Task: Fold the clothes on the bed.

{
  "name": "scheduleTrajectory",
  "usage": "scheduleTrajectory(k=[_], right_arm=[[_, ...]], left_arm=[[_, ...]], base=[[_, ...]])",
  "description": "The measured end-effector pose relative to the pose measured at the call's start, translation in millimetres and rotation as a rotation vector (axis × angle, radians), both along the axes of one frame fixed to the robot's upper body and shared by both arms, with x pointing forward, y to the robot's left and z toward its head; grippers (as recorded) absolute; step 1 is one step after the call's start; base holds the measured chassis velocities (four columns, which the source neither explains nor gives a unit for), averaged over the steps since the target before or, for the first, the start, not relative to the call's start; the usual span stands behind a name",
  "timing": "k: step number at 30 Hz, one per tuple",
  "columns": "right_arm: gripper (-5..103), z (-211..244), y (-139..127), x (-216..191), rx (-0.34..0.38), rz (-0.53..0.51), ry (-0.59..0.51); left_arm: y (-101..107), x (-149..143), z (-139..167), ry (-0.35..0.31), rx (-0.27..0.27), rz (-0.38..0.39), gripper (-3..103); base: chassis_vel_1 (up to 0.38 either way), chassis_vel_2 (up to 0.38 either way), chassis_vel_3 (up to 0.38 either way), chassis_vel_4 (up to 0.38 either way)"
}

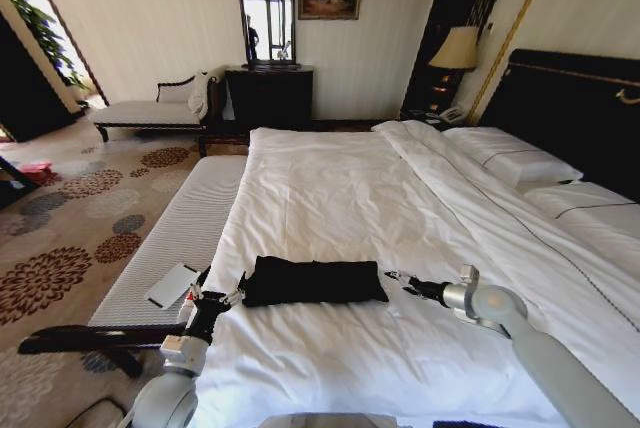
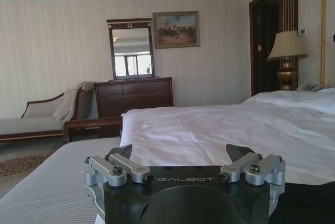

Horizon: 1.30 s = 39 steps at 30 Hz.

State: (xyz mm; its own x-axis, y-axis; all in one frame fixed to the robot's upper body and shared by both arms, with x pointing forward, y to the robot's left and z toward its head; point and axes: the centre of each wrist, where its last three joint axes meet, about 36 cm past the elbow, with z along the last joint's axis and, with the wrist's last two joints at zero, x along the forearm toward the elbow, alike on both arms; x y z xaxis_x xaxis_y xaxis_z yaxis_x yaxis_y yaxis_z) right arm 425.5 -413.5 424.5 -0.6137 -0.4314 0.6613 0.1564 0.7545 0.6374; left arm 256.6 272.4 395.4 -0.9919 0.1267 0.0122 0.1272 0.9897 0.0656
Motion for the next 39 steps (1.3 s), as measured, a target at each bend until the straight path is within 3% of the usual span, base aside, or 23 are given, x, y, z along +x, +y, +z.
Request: scheduleTrajectory(k=[26,29,33,35,38,39], right_arm=[[103,-21,38,10,-0.03,0.097,0.026],[99,-22,39,10,-0.036,0.1,0.026],[79,-23,39,9,-0.053,0.108,0.022],[79,-24,39,8,-0.058,0.111,0.02],[62,-23,40,7,-0.065,0.115,0.012],[62,-23,40,7,-0.065,0.115,0.012]], left_arm=[[0,0,0,0.0,0.0,0.001,100],[0,0,0,0.0,0.0,0.0,100],[0,0,0,0.0,0.0,0.0,100],[0,0,0,0.0,0.0,0.001,100],[0,0,0,0.0,0.0,0.0,100],[0,0,0,0.0,0.0,0.0,100]], base=[[0.0,0.0,0.0,0.0],[0.0,0.0,0.0,0.0],[0.0,0.0,0.0,0.0],[0.0,0.0,0.0,0.0],[0.0,0.0,0.0,0.0],[0.0,0.0,0.0,0.0]])
